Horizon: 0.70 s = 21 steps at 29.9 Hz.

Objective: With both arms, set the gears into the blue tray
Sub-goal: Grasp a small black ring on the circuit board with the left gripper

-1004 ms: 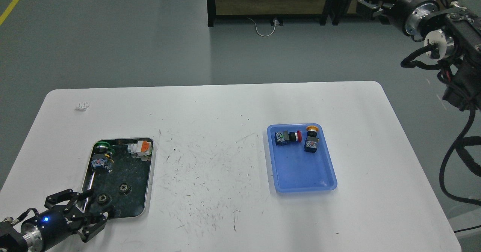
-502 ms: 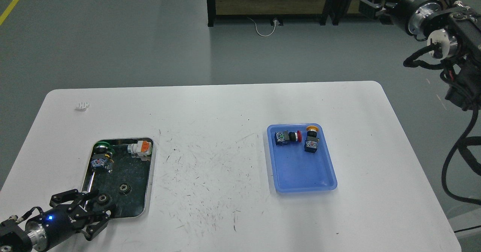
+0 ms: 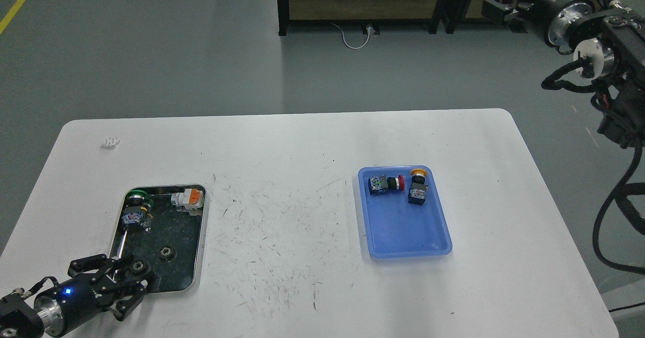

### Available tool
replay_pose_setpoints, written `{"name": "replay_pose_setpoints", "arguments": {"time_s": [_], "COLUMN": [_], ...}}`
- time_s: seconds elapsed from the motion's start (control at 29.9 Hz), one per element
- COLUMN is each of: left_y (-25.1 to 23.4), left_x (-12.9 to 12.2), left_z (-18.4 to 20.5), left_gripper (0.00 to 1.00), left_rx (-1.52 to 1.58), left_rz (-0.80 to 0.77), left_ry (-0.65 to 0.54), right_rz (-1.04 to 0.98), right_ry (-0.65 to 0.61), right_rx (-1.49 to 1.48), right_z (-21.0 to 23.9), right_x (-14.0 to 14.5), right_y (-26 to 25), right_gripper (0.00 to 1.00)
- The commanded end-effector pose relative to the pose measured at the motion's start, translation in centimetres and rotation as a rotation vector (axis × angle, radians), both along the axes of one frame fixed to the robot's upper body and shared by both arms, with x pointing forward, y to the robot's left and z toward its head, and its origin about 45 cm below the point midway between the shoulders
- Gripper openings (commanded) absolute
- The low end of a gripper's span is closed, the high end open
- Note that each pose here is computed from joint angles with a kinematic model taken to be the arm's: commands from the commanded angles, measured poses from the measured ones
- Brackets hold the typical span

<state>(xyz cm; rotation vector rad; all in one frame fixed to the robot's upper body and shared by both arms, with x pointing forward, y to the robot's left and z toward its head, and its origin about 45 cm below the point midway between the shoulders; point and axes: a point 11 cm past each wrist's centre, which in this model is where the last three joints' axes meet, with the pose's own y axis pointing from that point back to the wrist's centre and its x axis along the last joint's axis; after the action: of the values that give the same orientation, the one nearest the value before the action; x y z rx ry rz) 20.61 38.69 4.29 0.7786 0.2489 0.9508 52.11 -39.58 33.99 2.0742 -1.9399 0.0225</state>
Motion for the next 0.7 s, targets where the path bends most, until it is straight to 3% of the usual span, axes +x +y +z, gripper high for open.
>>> {"name": "replay_pose_setpoints", "arguments": {"time_s": [0.0,0.23,0.54,0.67], "left_y": [0.14,0.16,0.21,0.32], "left_x": [0.01,0.14,0.16,0.11], "left_z": [-0.05,-0.03,-0.12,-0.15], "left_gripper": [0.54,0.51,0.31,0.27], "left_rx": [0.007,0.013,0.026,0.032], "left_rz": [0.002,0.001,-0.003,-0.003], "left_ry": [0.004,0.009,0.022,0.028], "right_rz": [0.000,-0.001,-0.004,-0.003], "right_ry": [-0.001,-0.002,-0.002,-0.003], "right_rx": [0.000,0.000,-0.001,-0.001], "right_z": [0.02,0.11,0.17,0.18], "right_x": [0.01,0.00,-0.03,-0.03], "right_y": [0.02,-0.07,-0.23,-0.18], "right_gripper": [1.00,1.00,1.00,1.00]}}
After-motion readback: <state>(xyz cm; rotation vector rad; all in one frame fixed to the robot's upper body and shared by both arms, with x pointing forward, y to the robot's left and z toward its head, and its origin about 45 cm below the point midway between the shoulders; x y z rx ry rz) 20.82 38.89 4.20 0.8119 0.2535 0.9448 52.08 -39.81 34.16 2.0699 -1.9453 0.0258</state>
